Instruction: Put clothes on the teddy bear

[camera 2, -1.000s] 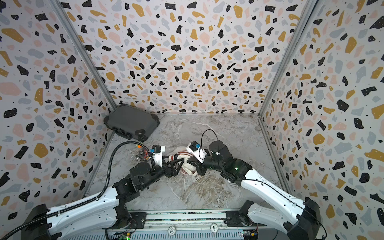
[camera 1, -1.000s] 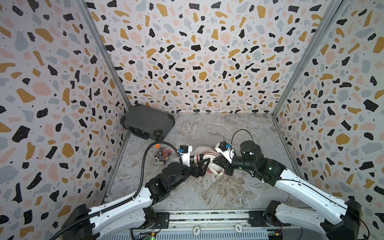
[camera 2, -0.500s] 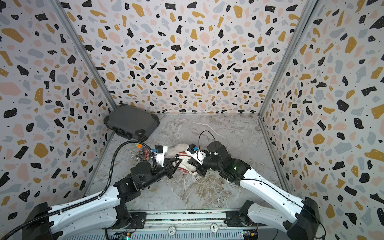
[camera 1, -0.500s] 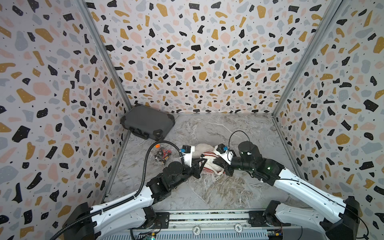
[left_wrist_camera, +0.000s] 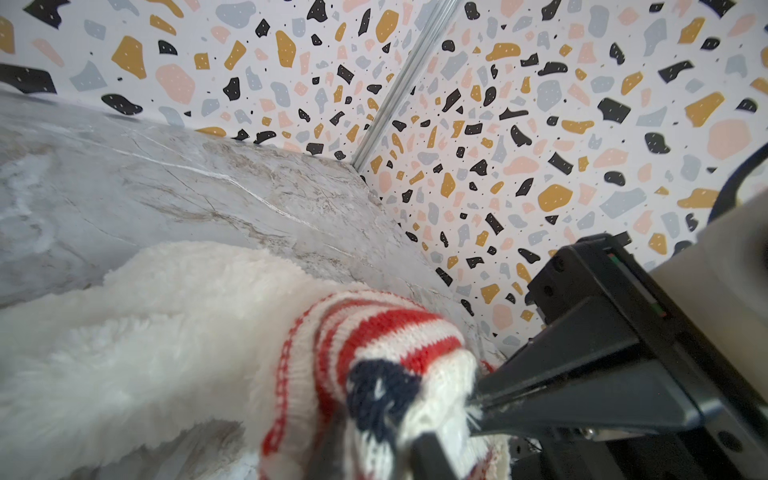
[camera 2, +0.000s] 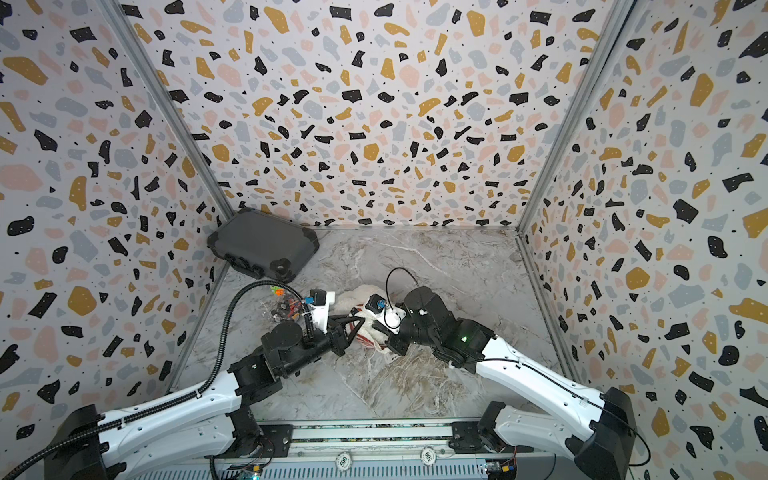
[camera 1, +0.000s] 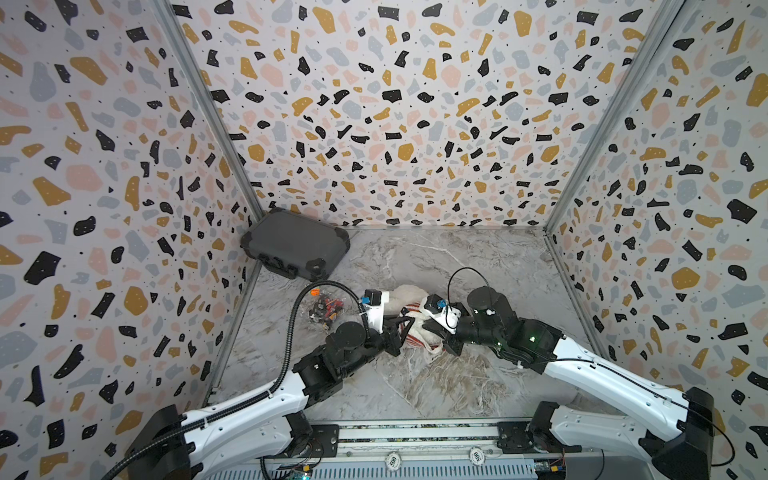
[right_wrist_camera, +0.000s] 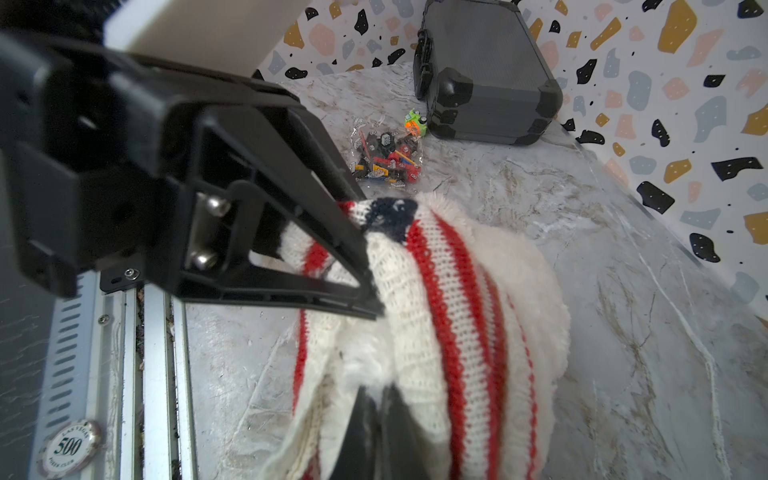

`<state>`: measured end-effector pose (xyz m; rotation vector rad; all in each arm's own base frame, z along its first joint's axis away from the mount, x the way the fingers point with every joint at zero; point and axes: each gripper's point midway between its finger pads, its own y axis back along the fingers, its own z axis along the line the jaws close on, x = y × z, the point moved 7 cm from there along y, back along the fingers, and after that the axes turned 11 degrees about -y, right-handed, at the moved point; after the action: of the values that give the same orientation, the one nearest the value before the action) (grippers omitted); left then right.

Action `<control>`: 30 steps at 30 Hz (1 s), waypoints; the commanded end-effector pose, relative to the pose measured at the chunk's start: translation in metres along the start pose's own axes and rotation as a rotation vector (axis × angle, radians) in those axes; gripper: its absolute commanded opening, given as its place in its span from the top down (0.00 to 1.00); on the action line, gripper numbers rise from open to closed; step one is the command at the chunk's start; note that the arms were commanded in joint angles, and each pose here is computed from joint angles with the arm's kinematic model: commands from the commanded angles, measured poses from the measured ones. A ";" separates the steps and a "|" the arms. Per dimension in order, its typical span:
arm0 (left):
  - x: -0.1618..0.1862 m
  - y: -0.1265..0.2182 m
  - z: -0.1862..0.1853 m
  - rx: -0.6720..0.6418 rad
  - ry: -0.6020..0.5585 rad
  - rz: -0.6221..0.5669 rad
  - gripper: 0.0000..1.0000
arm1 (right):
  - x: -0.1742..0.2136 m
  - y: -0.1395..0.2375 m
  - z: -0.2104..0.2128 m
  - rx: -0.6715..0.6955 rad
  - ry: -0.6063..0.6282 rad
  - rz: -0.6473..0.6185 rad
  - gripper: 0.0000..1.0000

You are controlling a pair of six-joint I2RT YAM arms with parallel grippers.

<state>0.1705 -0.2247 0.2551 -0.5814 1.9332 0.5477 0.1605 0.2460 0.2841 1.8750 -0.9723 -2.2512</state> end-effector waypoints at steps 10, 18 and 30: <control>-0.035 0.047 -0.007 0.030 -0.013 -0.216 0.38 | -0.064 0.068 -0.032 -0.082 -0.203 -0.275 1.00; -0.025 0.042 -0.009 0.108 0.061 -0.232 0.50 | -0.070 0.071 -0.029 -0.117 -0.182 -0.292 1.00; -0.028 0.013 -0.011 0.124 0.115 -0.250 0.60 | -0.070 0.070 -0.024 -0.166 -0.192 -0.305 1.00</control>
<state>0.1642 -0.2144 0.2609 -0.7127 1.9688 0.3773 0.1834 0.2104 0.3512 1.7569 -0.6523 -2.6397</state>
